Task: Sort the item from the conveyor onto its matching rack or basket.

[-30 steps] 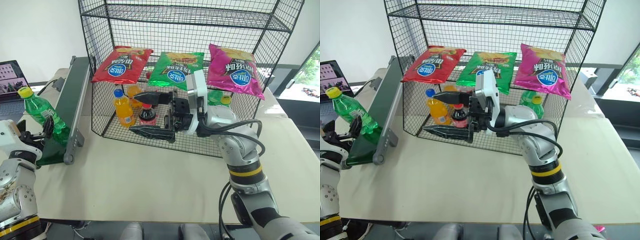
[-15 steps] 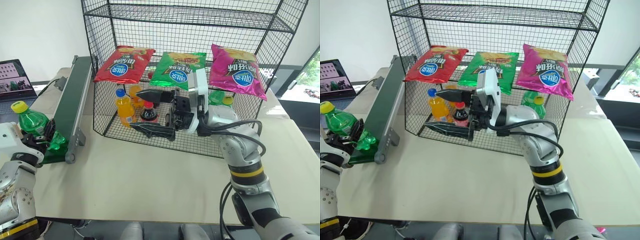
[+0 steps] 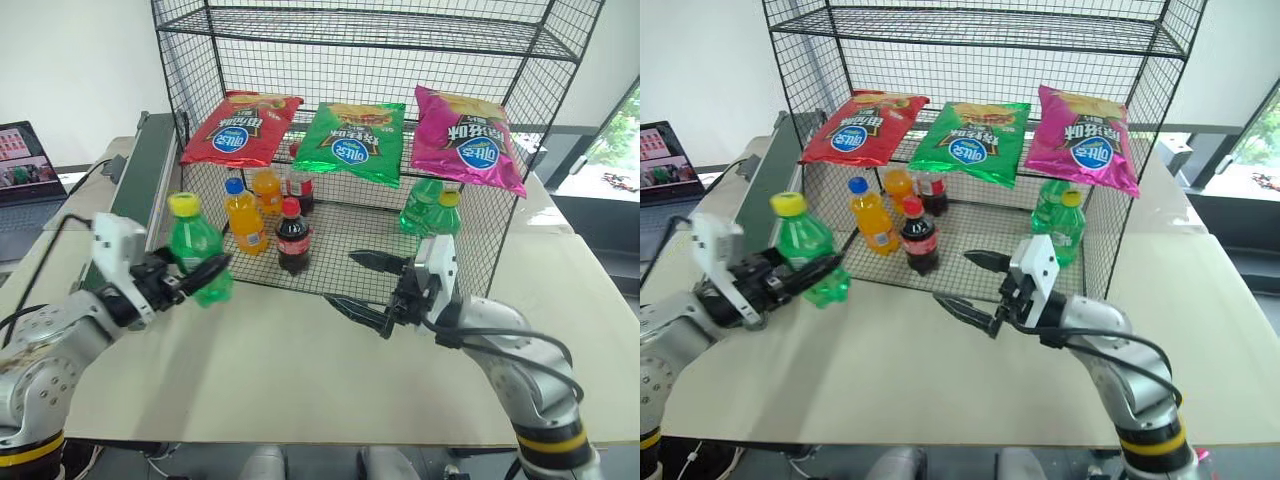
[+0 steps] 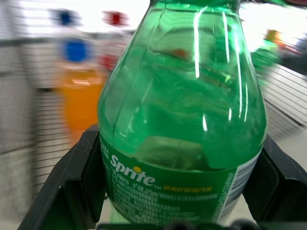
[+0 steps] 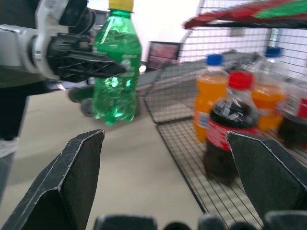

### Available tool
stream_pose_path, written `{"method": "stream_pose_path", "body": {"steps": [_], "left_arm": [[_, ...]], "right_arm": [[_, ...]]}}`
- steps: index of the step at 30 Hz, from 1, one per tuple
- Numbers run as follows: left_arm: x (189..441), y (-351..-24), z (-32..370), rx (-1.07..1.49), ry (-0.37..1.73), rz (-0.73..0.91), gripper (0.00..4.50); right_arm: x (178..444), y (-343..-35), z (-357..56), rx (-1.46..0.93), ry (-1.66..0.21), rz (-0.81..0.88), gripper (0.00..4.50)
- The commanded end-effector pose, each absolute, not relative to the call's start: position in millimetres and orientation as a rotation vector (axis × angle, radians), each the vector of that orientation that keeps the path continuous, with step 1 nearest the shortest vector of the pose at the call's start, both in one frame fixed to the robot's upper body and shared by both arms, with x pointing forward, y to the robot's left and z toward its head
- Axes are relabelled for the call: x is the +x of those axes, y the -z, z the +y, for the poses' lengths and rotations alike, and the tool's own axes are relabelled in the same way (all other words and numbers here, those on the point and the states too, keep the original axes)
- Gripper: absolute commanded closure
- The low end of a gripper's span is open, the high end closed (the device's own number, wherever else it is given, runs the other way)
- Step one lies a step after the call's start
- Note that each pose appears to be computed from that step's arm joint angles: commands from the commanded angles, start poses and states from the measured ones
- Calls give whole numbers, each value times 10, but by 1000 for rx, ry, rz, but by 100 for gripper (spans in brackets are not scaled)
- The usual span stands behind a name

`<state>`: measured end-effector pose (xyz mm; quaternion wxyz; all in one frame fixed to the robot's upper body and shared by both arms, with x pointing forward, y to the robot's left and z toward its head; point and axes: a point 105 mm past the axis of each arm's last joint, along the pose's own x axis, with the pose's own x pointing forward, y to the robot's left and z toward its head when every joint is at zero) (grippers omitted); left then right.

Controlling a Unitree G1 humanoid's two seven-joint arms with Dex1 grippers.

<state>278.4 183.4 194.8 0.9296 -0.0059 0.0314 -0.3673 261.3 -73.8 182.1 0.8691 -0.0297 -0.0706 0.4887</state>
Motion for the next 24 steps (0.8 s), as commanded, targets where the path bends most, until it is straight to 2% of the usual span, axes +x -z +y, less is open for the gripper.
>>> {"method": "stream_pose_path", "body": {"steps": [1,8,13,19,24], "left_arm": [[2795,-2033,1629,39,870,27,135],[2876,-2023,1310,29,1048,2,135],[2850,-2060,1069,2,1223,-4,135],[2748,-2215,772,-128,1418,-18,135],[2671,-2240,697,-214,1485,23,135]], "right_arm": [[2546,-1907,-778,-86,-943,-202,0],[2521,-1841,-827,-110,-907,-172,0],[2473,-1782,-736,-89,-1074,-82,0],[2474,-1820,-576,82,-1271,18,0],[2394,-1872,-421,198,-1387,78,0]]}}
